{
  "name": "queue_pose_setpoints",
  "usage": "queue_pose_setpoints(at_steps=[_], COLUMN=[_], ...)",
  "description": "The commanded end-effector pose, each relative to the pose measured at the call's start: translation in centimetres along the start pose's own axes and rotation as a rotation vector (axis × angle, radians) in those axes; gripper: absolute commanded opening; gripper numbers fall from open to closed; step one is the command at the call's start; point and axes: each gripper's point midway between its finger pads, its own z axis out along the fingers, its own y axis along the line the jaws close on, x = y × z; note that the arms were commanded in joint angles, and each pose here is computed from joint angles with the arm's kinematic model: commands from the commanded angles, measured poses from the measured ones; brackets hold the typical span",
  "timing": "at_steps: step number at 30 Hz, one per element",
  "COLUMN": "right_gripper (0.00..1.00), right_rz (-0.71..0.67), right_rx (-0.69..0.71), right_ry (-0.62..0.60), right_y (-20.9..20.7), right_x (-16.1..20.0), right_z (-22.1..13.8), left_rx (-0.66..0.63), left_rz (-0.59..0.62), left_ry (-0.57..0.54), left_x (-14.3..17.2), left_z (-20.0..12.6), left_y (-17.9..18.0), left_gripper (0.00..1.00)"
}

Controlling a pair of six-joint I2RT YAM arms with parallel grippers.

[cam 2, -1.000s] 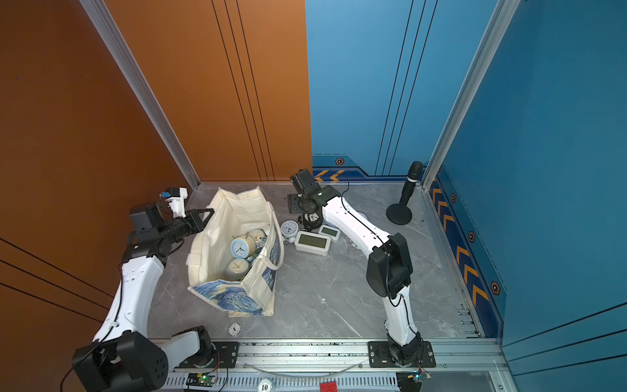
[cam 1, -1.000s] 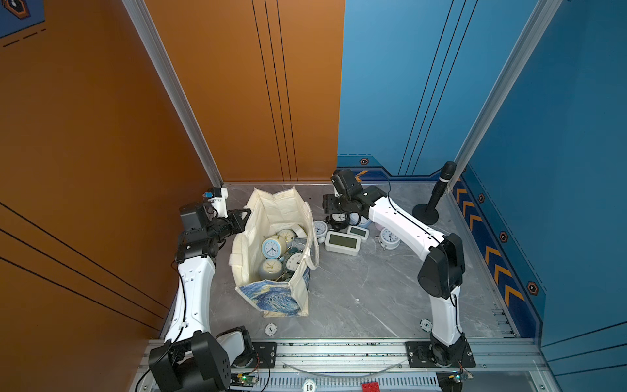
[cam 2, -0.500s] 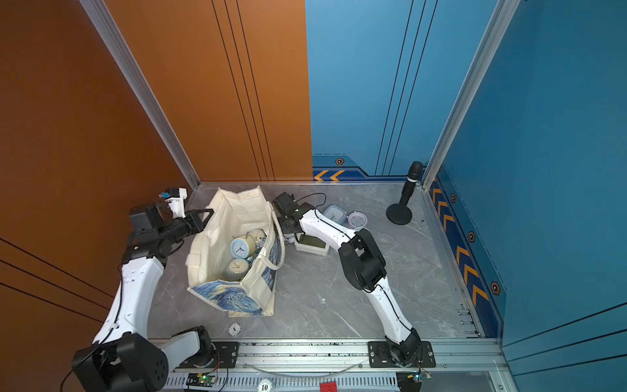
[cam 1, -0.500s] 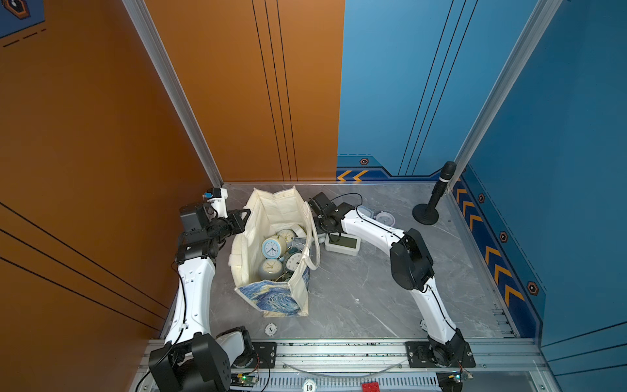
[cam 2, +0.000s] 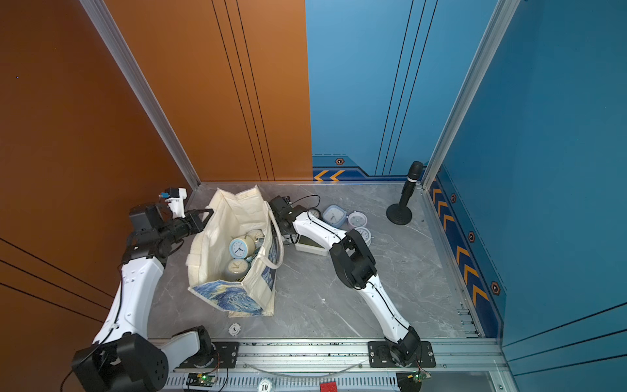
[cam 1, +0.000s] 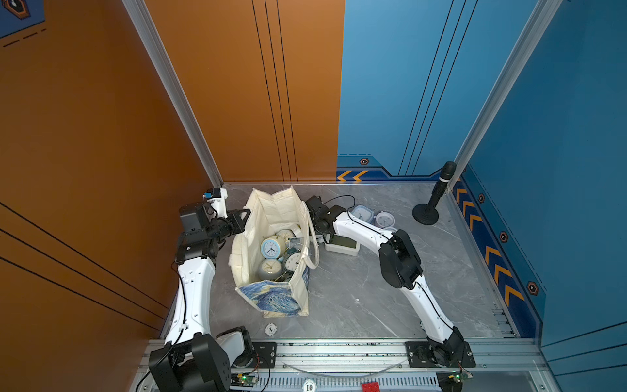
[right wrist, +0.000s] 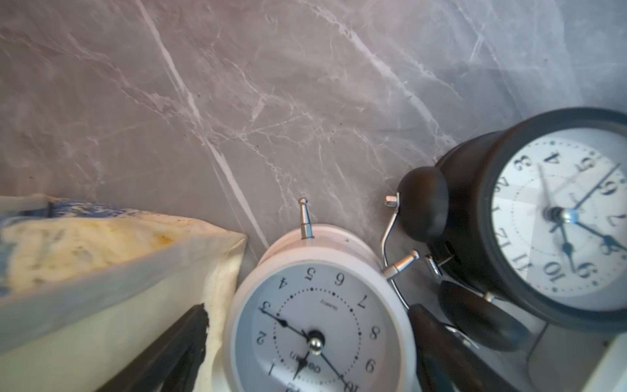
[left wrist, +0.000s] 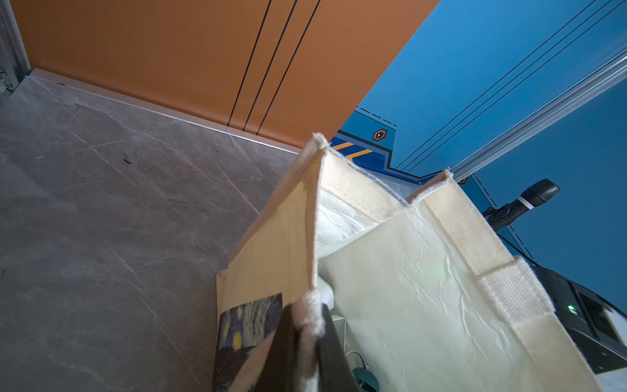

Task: Put the alarm clock into the canvas bag
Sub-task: Pick up the alarm from the center of the board.

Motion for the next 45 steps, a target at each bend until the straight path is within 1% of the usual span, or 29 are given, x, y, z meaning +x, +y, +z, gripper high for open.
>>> queue_pose_setpoints(at_steps=[1,9,17,24,31,32,37,38,39,40,45], right_gripper=[0.88,0.77,0.71,0.69,0.68,0.68,0.68,0.68,0.68,0.67,0.67], right_rz=[0.001,0.010,0.014,0.022,0.044,0.051,0.045,0.069,0.075,0.071,0.062], right_rx=[0.023,0.012,-0.026,-0.081,-0.081,-0.087,-0.076,-0.055,-0.058,-0.050,-0.087], right_ry=[0.018,0.000,-0.057,-0.089,-0.094,-0.112,-0.146,-0.161,-0.178,-0.172,-0.232], right_y=[0.0,0.0,0.1,-0.3,-2.9,-3.4,-5.1,-6.9,-7.3,-7.8,-8.2], right_x=[0.7,-0.1,-2.5,-4.0,-3.7,-4.1,-3.9,-4.5,-4.9,-4.3,-4.9], right_z=[0.4,-1.0,-4.6,-8.4,-11.3,-12.7,-15.8,-16.3,-17.2,-17.4,-21.3], left_rx=[0.002,0.003,-0.007,-0.015,0.002,0.008,0.025,0.023,0.021,0.022,0.031], left_rz=[0.010,0.014,0.013,0.006,0.009,0.010,0.039,0.038,0.037,0.036,0.039], left_ry=[-0.026,-0.028,-0.031,-0.037,-0.033,-0.032,-0.054,-0.056,-0.055,-0.054,-0.045], left_x=[-0.3,-0.4,-0.4,-0.7,-0.6,-0.6,-1.2,-1.2,-1.2,-1.2,-0.9], left_z=[-0.3,-0.4,-0.4,-0.6,-0.6,-0.6,-0.7,-0.7,-0.6,-0.6,-0.4], left_y=[-0.2,-0.3,0.1,0.5,0.3,0.1,-0.3,-0.3,-0.2,-0.1,-0.3], left_gripper=[0.00,0.00,0.00,0.00,0.00,0.00,0.00,0.00,0.00,0.00,0.00])
